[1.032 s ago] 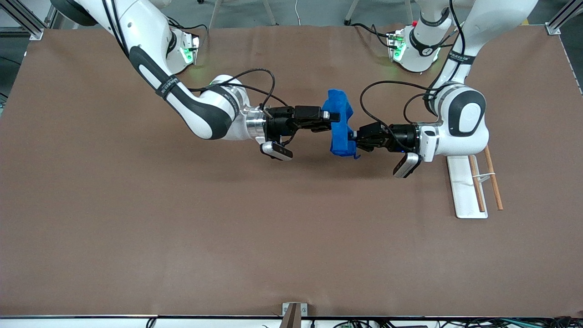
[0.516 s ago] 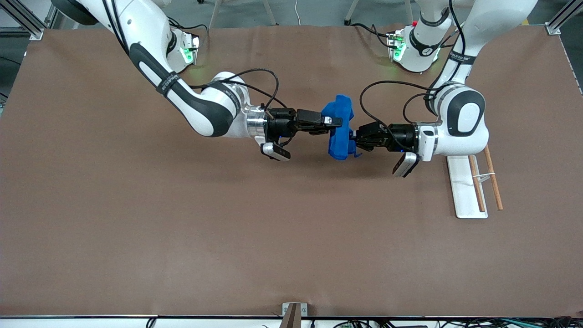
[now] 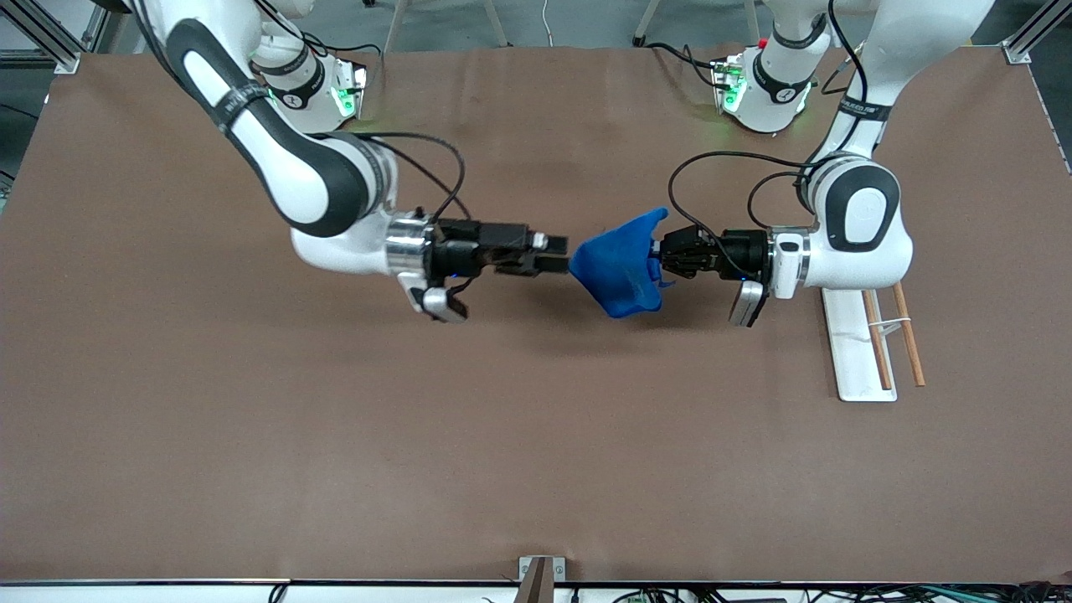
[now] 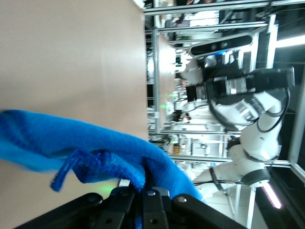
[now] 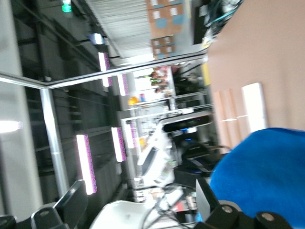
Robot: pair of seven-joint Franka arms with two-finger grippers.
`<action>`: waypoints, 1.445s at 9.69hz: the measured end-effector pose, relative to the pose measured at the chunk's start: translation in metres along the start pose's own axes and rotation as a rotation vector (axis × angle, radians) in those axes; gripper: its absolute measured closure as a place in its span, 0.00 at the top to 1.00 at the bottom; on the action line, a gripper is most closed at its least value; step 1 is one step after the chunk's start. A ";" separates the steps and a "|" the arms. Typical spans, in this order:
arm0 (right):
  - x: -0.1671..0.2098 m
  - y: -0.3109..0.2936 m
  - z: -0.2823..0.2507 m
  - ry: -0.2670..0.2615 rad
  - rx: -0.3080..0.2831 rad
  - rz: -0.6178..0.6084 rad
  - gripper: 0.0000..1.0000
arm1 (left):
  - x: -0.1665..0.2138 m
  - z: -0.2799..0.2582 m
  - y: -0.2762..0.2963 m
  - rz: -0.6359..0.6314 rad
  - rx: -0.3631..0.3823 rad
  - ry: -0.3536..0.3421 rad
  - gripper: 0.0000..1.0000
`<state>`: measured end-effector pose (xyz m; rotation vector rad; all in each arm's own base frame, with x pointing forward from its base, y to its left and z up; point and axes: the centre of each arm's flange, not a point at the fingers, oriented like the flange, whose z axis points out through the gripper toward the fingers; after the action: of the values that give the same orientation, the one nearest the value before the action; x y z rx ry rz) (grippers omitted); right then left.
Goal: Right arm passes towel to left arm to hang
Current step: 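Carry the towel with the left gripper over the dowel rack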
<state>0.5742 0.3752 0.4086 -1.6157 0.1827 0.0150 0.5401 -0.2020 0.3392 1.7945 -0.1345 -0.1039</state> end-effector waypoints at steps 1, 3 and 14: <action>0.019 0.008 -0.023 0.000 -0.101 -0.042 1.00 | 0.007 -0.007 0.011 -0.011 0.073 -0.025 0.03; 0.051 0.026 -0.070 -0.007 -0.299 -0.133 1.00 | 0.016 -0.040 0.032 0.001 0.252 -0.062 0.03; 0.107 -0.019 -0.402 0.066 -1.388 -0.221 1.00 | 0.009 -0.315 0.009 -0.019 1.038 -0.050 0.03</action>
<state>0.6405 -0.0352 0.4361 -3.0157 0.0165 -0.1049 0.5940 0.0985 0.4189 2.8299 -0.2318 -0.0990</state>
